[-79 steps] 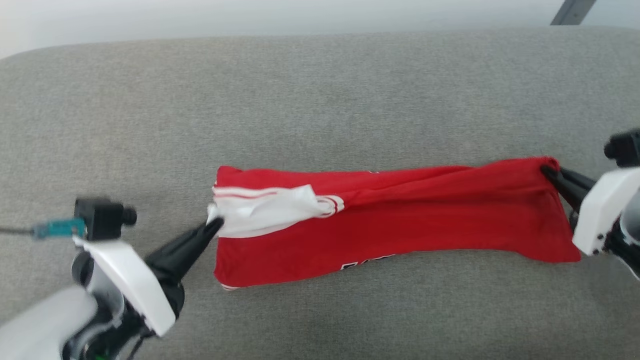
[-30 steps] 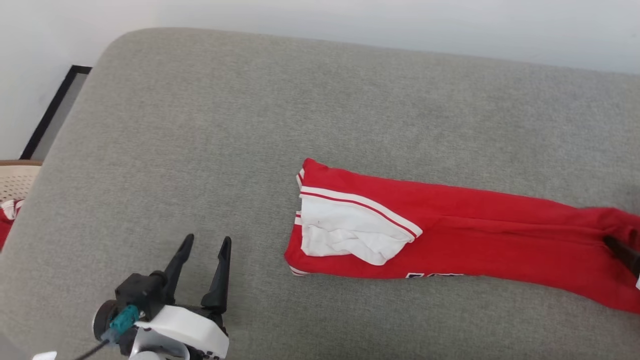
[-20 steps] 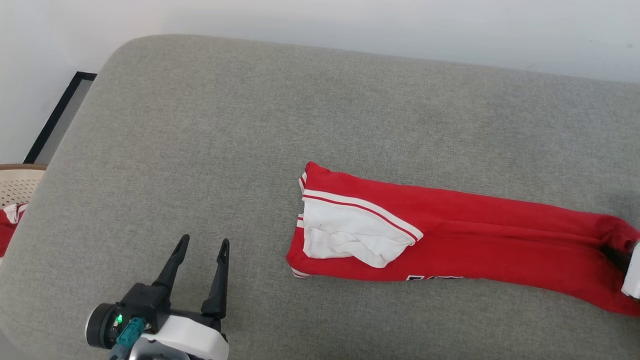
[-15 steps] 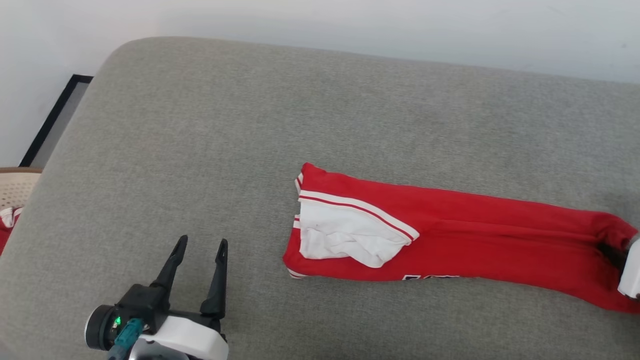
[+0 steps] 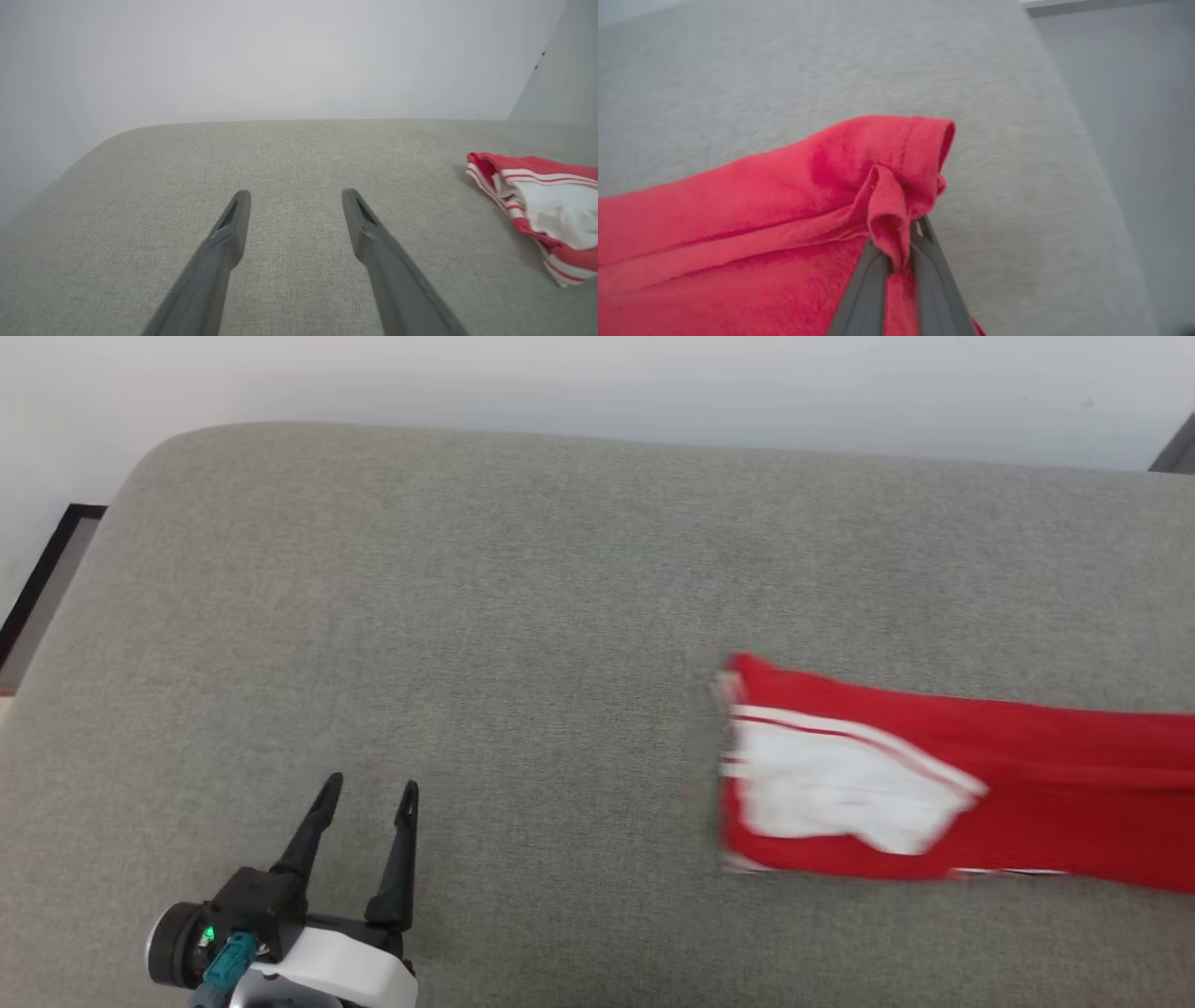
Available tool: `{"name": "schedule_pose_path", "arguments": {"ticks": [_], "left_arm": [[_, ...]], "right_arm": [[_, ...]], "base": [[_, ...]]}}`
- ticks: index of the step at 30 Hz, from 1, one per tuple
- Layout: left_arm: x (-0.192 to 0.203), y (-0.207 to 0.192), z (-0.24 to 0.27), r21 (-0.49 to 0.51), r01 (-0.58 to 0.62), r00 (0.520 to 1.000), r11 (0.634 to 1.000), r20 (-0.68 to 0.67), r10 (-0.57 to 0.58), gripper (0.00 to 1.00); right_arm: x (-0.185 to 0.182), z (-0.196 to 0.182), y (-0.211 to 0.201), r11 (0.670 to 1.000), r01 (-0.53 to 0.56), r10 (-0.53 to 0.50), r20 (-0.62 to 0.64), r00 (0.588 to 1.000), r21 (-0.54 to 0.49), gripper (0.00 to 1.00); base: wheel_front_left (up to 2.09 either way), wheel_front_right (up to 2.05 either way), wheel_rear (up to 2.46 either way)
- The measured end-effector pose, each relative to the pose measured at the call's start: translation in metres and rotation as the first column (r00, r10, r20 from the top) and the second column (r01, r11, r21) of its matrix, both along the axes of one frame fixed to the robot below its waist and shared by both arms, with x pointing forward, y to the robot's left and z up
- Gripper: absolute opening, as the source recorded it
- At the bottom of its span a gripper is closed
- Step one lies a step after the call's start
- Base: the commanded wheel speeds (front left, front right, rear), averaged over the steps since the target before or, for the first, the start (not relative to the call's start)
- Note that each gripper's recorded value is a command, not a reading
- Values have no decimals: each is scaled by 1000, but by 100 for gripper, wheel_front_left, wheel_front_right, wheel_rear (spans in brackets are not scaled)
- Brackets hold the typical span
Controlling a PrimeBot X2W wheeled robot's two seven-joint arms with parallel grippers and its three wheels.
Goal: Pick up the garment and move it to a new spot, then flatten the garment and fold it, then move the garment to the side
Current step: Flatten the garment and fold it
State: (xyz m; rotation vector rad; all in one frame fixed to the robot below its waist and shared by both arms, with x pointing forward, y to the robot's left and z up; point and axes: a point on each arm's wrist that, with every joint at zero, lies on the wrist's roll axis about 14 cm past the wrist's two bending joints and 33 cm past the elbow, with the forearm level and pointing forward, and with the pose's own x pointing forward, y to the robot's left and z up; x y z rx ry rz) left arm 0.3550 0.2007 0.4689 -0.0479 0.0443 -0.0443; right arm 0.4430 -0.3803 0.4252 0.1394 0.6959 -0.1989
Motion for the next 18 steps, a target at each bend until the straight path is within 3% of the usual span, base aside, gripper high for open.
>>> {"name": "schedule_pose_path", "arguments": {"ticks": [4, 10, 14, 18], "left_arm": [[4, -2, 5, 6, 12, 1000, 1000, 17, -12, 100], [5, -3, 16, 12, 14, 999, 1000, 52, -14, 100], [-1, -3, 16, 7, 14, 999, 1000, 52, -15, 100], [-3, -6, 24, -19, 20, 997, 1000, 79, -19, 100]], "right_arm": [[-8, 15, -36, 995, 83, -82, 33, 996, -57, 0], [-3, 20, -20, 998, 62, -61, 74, 995, -18, 0], [9, 22, 27, 998, -63, 60, 91, 994, 21, 0], [17, 27, 83, 973, -225, 220, 108, 970, 42, 0]], "base": [[0, 0, 0], [0, 0, 0], [0, 0, 0], [0, 0, 0]]}}
